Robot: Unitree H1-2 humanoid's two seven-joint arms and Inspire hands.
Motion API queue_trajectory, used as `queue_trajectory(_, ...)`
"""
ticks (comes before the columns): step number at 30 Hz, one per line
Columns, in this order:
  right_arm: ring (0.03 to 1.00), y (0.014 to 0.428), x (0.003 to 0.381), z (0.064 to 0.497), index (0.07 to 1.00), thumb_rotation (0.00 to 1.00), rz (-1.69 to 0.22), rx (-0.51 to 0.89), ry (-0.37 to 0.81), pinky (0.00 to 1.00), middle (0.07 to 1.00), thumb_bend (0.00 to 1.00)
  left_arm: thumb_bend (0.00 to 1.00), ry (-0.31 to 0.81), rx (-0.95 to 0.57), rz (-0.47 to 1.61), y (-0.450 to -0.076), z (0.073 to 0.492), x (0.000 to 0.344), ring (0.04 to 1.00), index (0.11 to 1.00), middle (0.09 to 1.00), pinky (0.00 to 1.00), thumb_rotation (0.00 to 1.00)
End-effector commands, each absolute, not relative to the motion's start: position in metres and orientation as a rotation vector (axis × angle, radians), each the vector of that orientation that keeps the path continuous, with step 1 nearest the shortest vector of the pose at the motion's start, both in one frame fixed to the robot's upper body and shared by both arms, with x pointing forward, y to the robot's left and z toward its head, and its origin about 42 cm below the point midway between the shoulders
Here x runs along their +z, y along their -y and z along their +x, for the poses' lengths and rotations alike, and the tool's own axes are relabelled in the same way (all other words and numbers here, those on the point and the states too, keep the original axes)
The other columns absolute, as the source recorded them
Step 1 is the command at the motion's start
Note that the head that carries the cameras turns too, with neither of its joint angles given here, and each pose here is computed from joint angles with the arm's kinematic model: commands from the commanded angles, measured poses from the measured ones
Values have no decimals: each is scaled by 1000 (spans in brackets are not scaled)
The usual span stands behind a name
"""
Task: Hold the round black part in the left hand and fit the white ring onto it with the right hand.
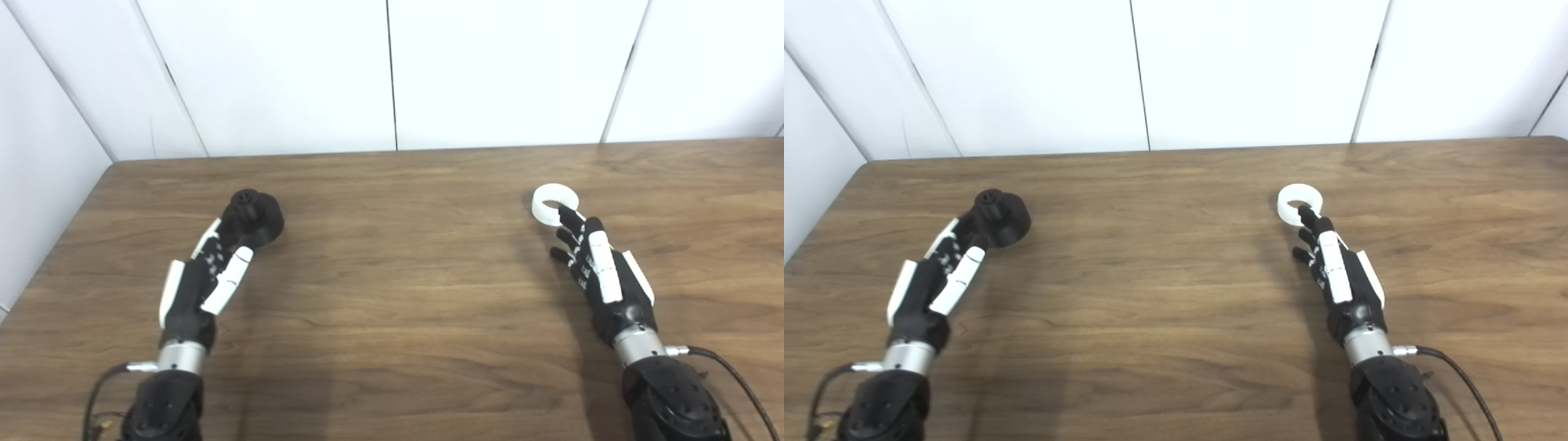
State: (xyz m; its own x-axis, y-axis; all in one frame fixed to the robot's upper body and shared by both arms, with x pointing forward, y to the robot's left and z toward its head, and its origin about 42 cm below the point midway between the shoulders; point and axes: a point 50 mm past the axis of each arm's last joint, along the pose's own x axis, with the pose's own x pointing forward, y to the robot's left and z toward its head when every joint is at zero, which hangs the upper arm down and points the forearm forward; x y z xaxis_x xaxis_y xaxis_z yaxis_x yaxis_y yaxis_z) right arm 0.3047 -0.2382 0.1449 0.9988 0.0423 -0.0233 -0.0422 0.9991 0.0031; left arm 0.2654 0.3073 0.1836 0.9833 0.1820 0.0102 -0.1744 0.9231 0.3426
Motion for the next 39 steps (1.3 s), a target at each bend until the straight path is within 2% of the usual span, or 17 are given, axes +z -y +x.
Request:
queue_trajectory(1,957,234,161,312,908,997,5,67,56,902,958,523,720,71,206,455,-310,277,211,970,947,971,956,404)
queue_trajectory(3,955,234,161,312,907,999,-1,63,54,896,957,528,769,84,216,513,-313,279,217,958,937,958,939,347)
queue_trajectory(4,959,234,161,312,907,999,2,62,53,898,960,530,810,89,215,539,-314,280,220,886,929,917,810,267)
queue_trajectory(6,963,234,161,312,910,999,9,62,53,903,962,528,829,101,206,601,-319,283,226,880,933,912,793,248)
queue_trajectory(10,965,233,160,311,911,1000,10,61,50,908,964,522,840,106,203,646,-322,286,233,962,951,959,903,209)
queue_trajectory(16,961,233,159,311,909,1000,7,63,57,895,962,532,865,79,209,740,-331,295,238,956,959,959,887,248)
queue_trajectory(22,972,234,159,310,907,1000,17,66,59,896,966,531,887,30,187,804,-345,307,242,972,972,964,898,247)
queue_trajectory(27,979,233,158,310,911,1000,16,68,56,895,971,522,903,11,177,880,-354,315,243,984,928,984,924,223)
queue_trajectory(34,972,234,159,308,909,1000,12,66,54,884,966,513,929,12,172,957,-368,328,239,992,902,975,935,194)
queue_trajectory(39,959,234,159,308,905,1000,2,60,53,877,957,517,972,3,170,1029,-383,343,230,996,875,943,935,208)
